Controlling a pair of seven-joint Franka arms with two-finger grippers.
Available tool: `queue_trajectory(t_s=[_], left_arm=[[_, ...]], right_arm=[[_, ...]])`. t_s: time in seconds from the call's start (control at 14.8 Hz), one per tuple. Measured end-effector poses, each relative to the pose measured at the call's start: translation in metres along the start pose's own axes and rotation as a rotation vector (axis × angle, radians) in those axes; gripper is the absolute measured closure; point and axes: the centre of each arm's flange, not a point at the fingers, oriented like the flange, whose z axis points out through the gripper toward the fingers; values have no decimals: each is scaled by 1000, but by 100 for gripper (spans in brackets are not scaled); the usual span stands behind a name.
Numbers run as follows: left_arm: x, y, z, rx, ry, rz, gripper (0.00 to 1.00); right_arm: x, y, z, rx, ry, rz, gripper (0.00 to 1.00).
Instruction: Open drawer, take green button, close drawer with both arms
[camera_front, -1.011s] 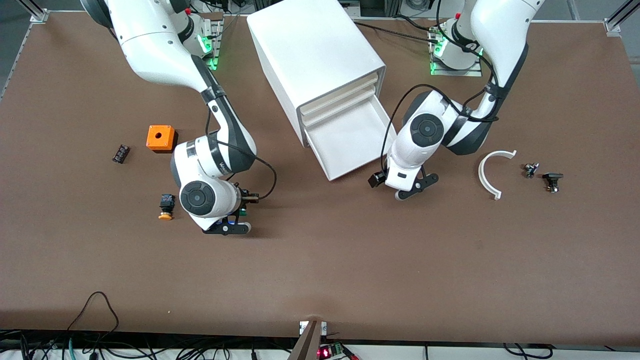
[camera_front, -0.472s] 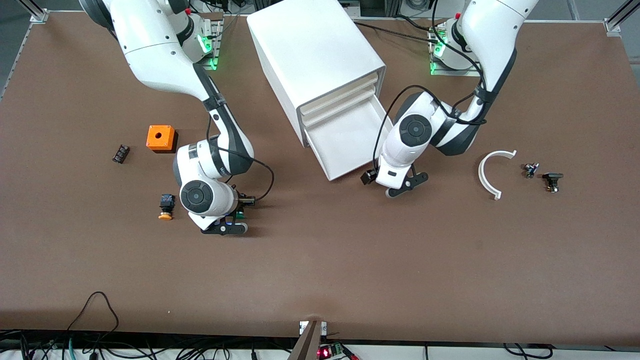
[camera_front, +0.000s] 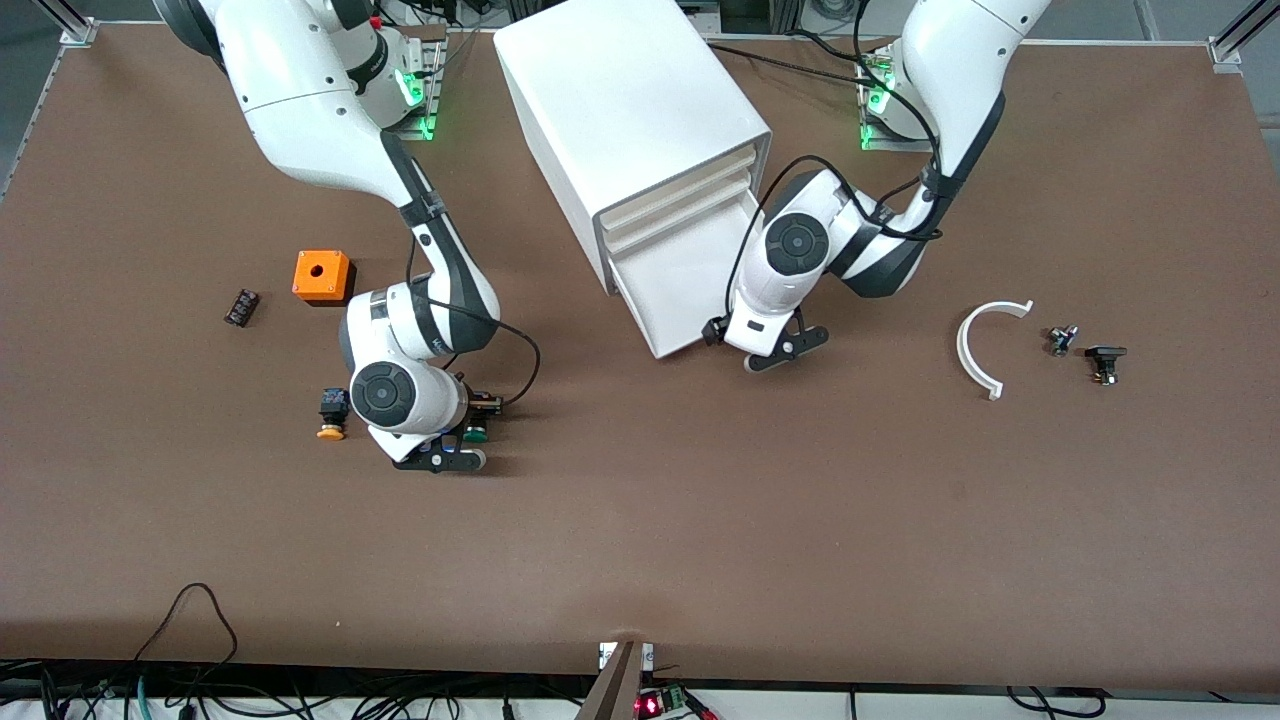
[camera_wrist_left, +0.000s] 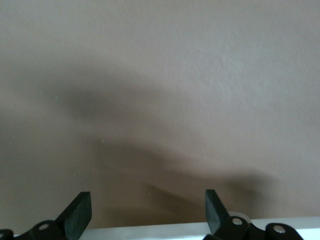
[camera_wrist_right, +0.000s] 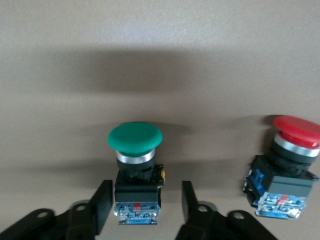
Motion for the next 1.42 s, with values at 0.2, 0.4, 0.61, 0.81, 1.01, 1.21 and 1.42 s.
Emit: queue_trajectory(t_s=[0.2,0.4,0.61,0.81,1.01,1.21,1.42], left_arm=[[-25,4,8,13,-25,35,0],[-54,9,16,25,-51,38,0],[-86,19,17,31,-75,38,0],[-100,22,18,50,-91,45,0],[-104,21,19,69,-99,38,0],[-112,22,19,77,-107,20,0],[-117,22,20,89,-131,4,0]], right_arm=[[10,13,-23,11,33,20,2],[15,53,-69,22,39,71,1],[11,96,-126,19,51,96,1],[0,128,-169,18,73,78,1],[-21,151,-205,34,87,67,1],[-51,172,-245,53,108,66,1],[-85,186,-290,47,115,60,1]])
